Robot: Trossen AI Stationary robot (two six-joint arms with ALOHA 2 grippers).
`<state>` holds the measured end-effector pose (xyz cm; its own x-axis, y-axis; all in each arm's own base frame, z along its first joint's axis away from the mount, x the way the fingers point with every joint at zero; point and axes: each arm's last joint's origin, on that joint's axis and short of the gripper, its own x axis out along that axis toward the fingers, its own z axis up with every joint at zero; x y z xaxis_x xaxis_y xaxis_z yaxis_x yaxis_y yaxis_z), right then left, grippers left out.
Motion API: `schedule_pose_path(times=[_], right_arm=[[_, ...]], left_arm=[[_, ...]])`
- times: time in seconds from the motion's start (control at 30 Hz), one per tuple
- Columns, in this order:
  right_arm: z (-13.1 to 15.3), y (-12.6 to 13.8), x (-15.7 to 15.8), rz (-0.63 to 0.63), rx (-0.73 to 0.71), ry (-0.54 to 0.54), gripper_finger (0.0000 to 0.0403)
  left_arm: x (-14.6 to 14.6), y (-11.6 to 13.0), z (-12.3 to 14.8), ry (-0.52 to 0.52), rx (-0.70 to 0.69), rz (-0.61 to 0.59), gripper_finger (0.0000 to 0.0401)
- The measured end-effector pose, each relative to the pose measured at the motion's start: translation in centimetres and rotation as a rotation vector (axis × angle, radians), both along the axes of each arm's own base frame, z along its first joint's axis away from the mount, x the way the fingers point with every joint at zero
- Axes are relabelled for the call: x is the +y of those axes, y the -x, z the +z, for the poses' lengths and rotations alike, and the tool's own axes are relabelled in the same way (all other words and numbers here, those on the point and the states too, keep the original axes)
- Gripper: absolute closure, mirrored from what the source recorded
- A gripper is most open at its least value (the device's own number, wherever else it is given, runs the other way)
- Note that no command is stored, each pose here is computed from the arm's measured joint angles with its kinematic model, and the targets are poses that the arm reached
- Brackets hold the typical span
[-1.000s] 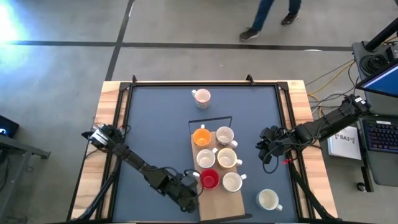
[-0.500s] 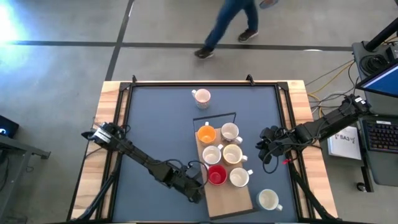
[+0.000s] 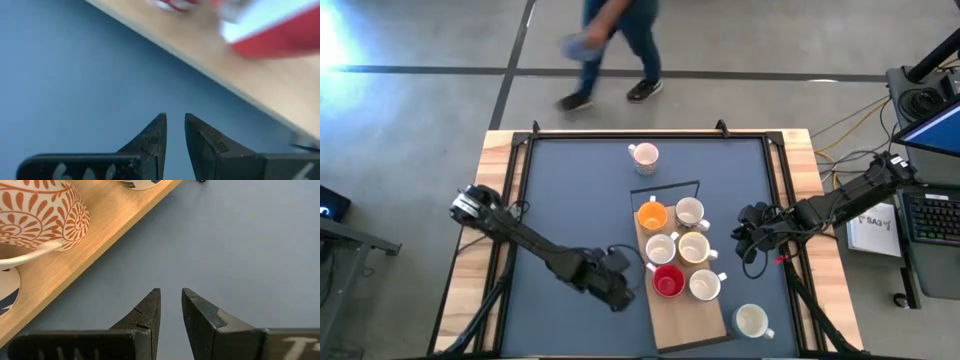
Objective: Place coffee mugs
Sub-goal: Adjust the shelf, then put the gray mug on the shelf
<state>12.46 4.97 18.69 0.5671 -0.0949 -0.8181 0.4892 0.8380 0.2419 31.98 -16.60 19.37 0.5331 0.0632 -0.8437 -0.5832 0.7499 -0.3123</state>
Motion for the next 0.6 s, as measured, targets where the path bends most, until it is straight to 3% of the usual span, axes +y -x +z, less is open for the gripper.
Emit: schedule_pose_path(times=[0.33,0.6], right_arm=[[0.0,0.0,0.0,0.0,0.0,0.0,0.0335],[0.0,0.0,0.0,0.0,0.0,0.0,0.0335]], left_arm=[[8.6,2.7,3.8,-0.202,0.212,-0.13,0.0349],[17.7,6.0,3.8,-0.165,0.046,-0.276,0.0349]])
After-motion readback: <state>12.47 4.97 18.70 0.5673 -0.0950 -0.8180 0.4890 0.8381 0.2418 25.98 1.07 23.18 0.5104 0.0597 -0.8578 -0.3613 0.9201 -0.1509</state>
